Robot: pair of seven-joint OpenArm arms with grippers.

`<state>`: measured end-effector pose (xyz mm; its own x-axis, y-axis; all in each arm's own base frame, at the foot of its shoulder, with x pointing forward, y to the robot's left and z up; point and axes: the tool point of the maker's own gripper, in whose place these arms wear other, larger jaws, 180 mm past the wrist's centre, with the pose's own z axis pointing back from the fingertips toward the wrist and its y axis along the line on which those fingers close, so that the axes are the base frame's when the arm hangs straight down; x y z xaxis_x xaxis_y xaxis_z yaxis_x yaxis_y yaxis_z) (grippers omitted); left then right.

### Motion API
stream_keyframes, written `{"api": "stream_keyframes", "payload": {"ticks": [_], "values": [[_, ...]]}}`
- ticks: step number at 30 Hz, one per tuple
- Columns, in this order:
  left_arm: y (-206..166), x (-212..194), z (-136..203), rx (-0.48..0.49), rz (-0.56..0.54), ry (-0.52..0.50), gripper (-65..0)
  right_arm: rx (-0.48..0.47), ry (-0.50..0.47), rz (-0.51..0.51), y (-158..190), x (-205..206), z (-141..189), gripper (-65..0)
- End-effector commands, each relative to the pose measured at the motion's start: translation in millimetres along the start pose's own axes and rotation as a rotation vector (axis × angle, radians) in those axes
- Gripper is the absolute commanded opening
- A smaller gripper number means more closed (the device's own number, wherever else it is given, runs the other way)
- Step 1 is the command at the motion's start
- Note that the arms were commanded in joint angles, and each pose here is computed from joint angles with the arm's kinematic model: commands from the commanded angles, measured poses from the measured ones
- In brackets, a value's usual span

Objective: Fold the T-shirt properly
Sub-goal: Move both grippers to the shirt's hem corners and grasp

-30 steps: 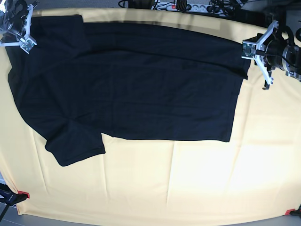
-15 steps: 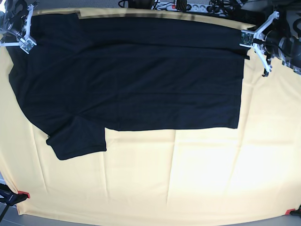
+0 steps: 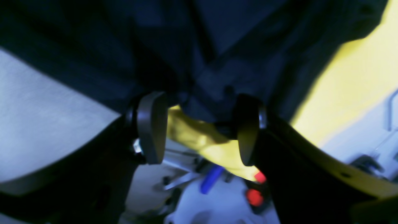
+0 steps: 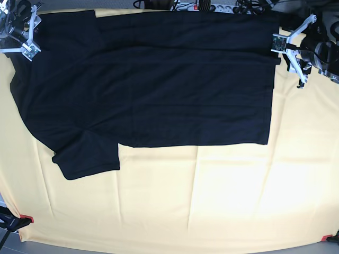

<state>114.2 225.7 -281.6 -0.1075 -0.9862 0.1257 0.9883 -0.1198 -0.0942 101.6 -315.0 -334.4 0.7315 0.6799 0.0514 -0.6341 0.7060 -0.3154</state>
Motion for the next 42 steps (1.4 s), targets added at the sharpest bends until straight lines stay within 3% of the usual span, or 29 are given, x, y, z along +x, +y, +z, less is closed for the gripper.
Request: {"api": "stream_keyframes", "payload": {"ticks": [1, 6, 12, 18, 21, 24, 27, 29, 32, 35, 42], "values": [[7, -4, 7, 0.042, -0.033, 0.031, -30.8, -0.066, -0.021, 0.019, -14, 8, 8, -27.7], [76, -8, 21, 0.446, 0.071, 0.069, -30.8, -0.251, -0.184, -0.029, -42, 43, 27, -27.7], [150, -29, 53, 0.912, 0.254, 0.088, -30.8, -0.311, -0.248, -0.089, -57, 55, 33, -27.7], [203, -64, 62, 1.131, 0.559, 0.002, -30.8, -0.335, -0.268, -0.103, -65, 61, 36, -27.7], [223, -82, 54, 1.117, 0.807, -0.150, -30.8, -0.337, -0.277, -0.106, -66, 63, 36, -27.7], [238, -86, 42, 1.007, 1.046, -0.423, -30.8, -0.338, -0.277, -0.106, -66, 63, 36, -27.7], [247, -83, 33, 0.864, 1.188, -0.702, -30.7, -0.337, -0.281, -0.105, -66, 64, 36, -27.7], [251, -89, 25, 0.803, 1.263, -0.816, -30.7, -0.337, -0.281, -0.105, -66, 63, 36, -27.7], [255, -96, 4, 0.702, 1.351, -0.929, -30.7, -0.337, -0.283, -0.105, -66, 64, 36, -27.7], [257, -89, -9, 0.591, 1.366, -1.021, -30.7, -0.338, -0.296, -0.104, -66, 66, 37, -27.7], [263, -84, -21, 0.538, 1.404, -1.051, -30.7, -0.338, -0.296, -0.104, -66, 66, 37, -27.7]]}}
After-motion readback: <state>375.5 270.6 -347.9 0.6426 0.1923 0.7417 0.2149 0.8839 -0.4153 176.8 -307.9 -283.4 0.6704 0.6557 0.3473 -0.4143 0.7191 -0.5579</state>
